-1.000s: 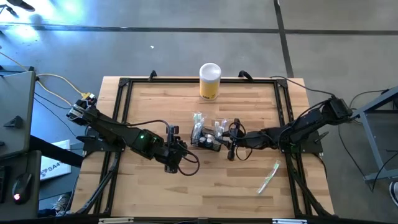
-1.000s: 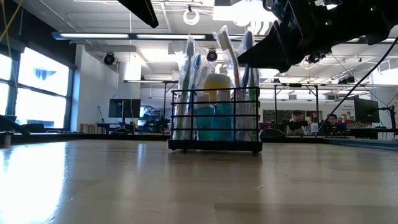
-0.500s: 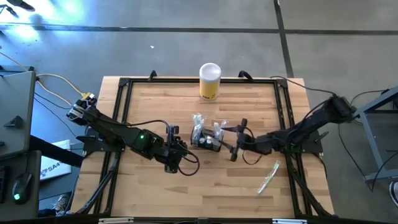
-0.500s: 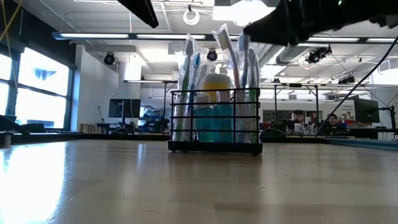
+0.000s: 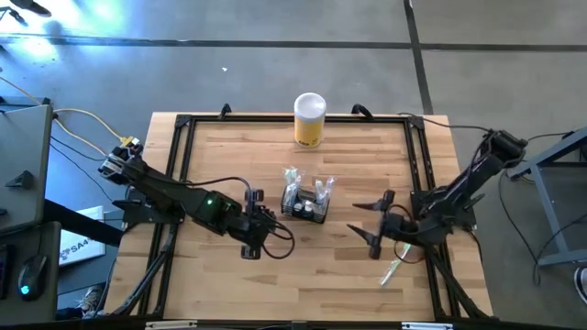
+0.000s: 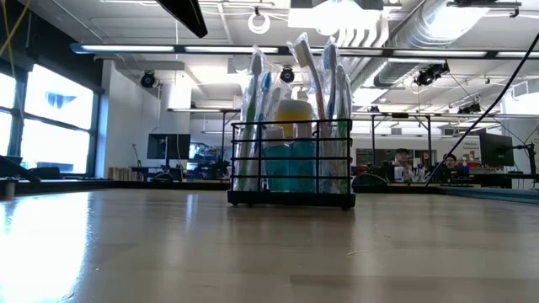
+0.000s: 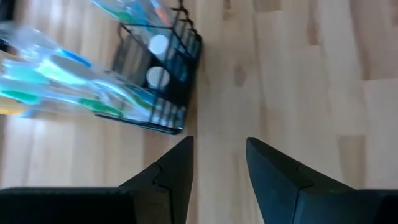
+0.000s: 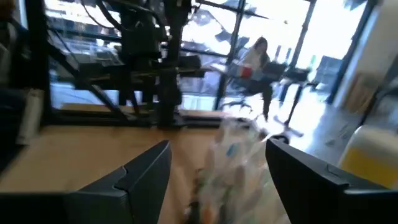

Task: Pick & Place toothbrushing station
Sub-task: Put the green toothbrush into the wire organizer

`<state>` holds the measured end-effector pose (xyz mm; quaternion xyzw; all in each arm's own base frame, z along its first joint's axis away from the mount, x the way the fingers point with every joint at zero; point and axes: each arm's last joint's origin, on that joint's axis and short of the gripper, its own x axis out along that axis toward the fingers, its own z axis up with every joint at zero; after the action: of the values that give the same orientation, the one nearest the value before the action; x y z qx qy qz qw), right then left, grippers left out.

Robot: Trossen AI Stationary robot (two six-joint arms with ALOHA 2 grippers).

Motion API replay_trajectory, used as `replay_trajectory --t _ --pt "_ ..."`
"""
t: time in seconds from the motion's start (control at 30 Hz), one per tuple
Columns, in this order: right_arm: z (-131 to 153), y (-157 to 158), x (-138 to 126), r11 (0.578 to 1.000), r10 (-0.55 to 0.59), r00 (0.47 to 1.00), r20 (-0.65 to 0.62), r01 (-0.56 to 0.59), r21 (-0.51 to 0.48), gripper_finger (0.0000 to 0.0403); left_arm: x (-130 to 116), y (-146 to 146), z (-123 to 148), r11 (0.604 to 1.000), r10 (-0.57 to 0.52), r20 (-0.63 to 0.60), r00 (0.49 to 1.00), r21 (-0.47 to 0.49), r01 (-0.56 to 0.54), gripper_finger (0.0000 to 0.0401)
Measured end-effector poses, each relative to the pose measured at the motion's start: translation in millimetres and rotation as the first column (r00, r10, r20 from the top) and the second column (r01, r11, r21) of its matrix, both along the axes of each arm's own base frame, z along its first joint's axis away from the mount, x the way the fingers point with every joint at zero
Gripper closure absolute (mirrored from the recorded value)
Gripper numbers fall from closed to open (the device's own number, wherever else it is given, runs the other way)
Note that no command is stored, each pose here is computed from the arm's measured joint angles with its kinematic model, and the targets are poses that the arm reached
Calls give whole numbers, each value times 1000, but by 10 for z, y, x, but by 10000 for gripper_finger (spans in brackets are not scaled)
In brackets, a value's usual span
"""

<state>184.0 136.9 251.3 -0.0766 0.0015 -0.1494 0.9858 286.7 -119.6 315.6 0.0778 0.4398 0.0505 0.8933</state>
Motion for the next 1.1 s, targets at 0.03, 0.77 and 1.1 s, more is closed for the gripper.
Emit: replay_trajectory --t 0.03,0.77,1.1 --pt "0 25 -44 999 13 1000 3 -13 47 148 5 -8 -11 1000 -3 -7 1000 -13 3 260" --pt "-58 92 -165 800 515 776 -365 -281 530 192 13 -85 -370 999 -21 -10 1000 -44 20 260" --pt "465 503 255 898 419 658 -626 -201 390 192 17 -87 -366 999 -21 -4 1000 -46 21 260"
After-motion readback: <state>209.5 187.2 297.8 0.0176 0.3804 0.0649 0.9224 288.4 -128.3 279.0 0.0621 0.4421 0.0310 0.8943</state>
